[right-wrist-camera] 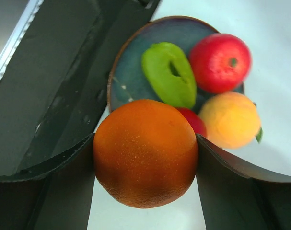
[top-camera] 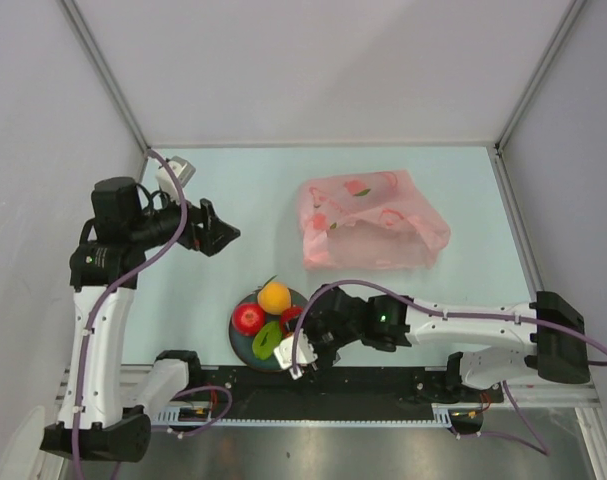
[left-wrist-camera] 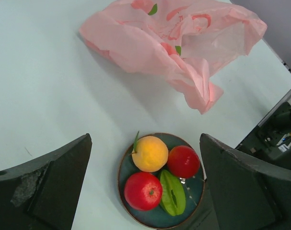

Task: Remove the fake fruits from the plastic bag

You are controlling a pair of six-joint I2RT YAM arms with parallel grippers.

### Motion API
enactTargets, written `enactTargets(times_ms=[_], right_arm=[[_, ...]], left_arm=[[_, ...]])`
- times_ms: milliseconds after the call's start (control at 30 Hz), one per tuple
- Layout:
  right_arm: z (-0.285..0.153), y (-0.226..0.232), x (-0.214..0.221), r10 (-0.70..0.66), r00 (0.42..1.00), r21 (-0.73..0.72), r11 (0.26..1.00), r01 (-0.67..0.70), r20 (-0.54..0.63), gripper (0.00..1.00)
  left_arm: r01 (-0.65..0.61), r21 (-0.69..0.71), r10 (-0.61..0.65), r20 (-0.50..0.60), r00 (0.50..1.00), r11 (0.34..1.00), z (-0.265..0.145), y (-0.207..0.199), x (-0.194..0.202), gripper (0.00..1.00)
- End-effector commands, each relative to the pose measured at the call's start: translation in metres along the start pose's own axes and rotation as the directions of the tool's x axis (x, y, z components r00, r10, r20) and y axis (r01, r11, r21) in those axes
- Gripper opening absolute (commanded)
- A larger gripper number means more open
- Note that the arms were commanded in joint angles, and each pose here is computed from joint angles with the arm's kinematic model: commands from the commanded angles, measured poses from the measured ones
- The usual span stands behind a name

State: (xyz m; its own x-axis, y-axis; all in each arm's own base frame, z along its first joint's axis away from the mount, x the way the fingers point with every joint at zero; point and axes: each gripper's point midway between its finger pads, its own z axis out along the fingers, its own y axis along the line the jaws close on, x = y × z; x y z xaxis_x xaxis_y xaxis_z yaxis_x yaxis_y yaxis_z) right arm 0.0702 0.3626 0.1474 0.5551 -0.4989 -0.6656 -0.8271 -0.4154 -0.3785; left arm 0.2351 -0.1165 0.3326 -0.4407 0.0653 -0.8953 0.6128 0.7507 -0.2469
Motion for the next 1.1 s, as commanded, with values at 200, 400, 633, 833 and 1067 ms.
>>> enactTargets(times_ms=[200,400,633,833,1067], right_arm=[[0.027,0.007,-0.017,-0.263,0.958,-0.034,0.963,0.268,0.113,0.55],[0.042,0.019,-0.001,-0.339,0.935,-0.097,0.932,0.349,0.103,0.56],[0.049,0.020,0.012,-0.348,0.934,-0.117,0.927,0.355,0.078,0.60],[0.054,0.016,0.022,-0.356,0.934,-0.107,0.928,0.358,0.036,0.64],[0.057,0.014,0.032,-0.386,0.923,-0.110,0.917,0.383,-0.002,0.67]], left_arm=[[0.095,0.031,-0.096,0.058,0.994,0.995,-0.004,0.002,-0.005,1.00],[0.078,0.026,-0.079,0.064,0.995,0.997,-0.003,0.004,-0.005,1.00],[0.064,0.053,-0.068,0.072,0.995,0.997,-0.005,0.001,-0.006,1.00],[0.084,0.080,-0.090,0.074,0.993,0.993,-0.001,0.002,-0.005,1.00],[0.061,0.088,-0.069,0.086,0.994,0.994,-0.003,-0.001,-0.007,1.00]])
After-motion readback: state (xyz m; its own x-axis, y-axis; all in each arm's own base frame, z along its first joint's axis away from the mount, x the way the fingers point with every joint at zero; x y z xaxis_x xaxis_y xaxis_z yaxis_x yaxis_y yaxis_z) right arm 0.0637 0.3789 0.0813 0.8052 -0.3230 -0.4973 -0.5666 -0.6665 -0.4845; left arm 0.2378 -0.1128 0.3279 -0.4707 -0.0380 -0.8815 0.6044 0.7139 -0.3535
